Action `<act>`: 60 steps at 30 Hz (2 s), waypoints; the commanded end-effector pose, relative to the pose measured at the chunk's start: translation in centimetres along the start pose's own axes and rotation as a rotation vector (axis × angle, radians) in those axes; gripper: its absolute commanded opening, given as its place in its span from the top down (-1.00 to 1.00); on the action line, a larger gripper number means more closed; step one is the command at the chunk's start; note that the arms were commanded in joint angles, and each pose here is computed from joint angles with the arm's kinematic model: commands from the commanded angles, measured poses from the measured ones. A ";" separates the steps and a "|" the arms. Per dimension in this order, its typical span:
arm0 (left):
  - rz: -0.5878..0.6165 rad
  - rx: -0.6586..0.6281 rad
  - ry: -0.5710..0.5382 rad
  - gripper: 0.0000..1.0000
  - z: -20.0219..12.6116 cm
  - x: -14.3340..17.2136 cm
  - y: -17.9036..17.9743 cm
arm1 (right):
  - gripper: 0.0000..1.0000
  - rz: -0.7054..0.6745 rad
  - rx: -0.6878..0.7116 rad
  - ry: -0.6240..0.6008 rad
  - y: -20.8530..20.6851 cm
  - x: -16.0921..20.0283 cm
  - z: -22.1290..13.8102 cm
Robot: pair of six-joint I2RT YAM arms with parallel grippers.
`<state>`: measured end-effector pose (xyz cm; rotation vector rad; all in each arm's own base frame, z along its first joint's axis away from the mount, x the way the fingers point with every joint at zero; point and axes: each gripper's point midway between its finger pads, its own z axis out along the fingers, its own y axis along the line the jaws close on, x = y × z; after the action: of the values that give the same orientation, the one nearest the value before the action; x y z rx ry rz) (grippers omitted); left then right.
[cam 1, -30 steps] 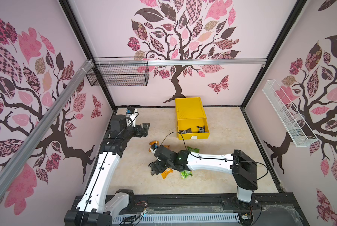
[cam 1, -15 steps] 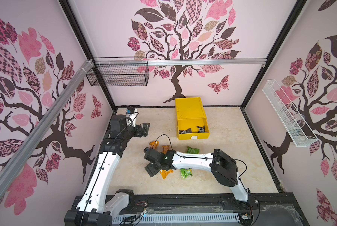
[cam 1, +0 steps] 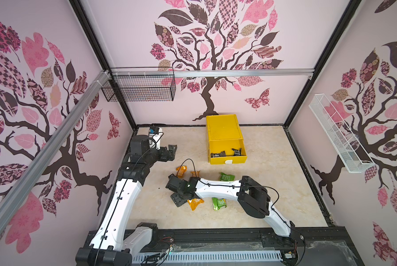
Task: Place the cookies into the drawer by color
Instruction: Pick up the cookie at the center of the board, then place the cookie in the drawer.
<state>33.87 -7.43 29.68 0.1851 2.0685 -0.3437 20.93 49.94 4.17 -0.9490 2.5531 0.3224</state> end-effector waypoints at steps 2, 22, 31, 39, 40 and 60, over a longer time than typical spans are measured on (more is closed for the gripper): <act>0.016 0.001 -0.036 -0.95 -0.7 -1.2 -0.5 | -0.28 -0.006 0.042 0.033 -0.7 0.7 2.1; 0.048 0.029 -0.038 -0.95 -1.1 -1.6 -1.7 | 0.39 0.098 0.000 -0.073 -1.8 -3.2 -1.8; 0.042 0.093 -0.033 -0.95 -0.6 -0.7 -2.8 | 0.34 0.156 0.035 -0.230 -4.5 -5.4 -8.7; 0.052 0.101 -0.033 -0.95 -0.8 -0.7 -2.9 | 0.34 0.238 0.081 -0.321 -8.5 -5.7 -13.9; 0.053 0.104 -0.033 -0.95 -0.7 -0.6 -2.9 | 0.34 0.241 0.094 -0.339 -9.2 -5.7 -14.6; 0.096 0.290 -0.012 -0.95 -1.5 -0.6 -6.0 | 0.39 0.413 0.241 -0.545 -23.1 -6.9 -29.3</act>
<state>31.77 -12.10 30.81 0.4015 2.0149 -0.5599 32.41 28.53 29.07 -0.2263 2.2183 0.3155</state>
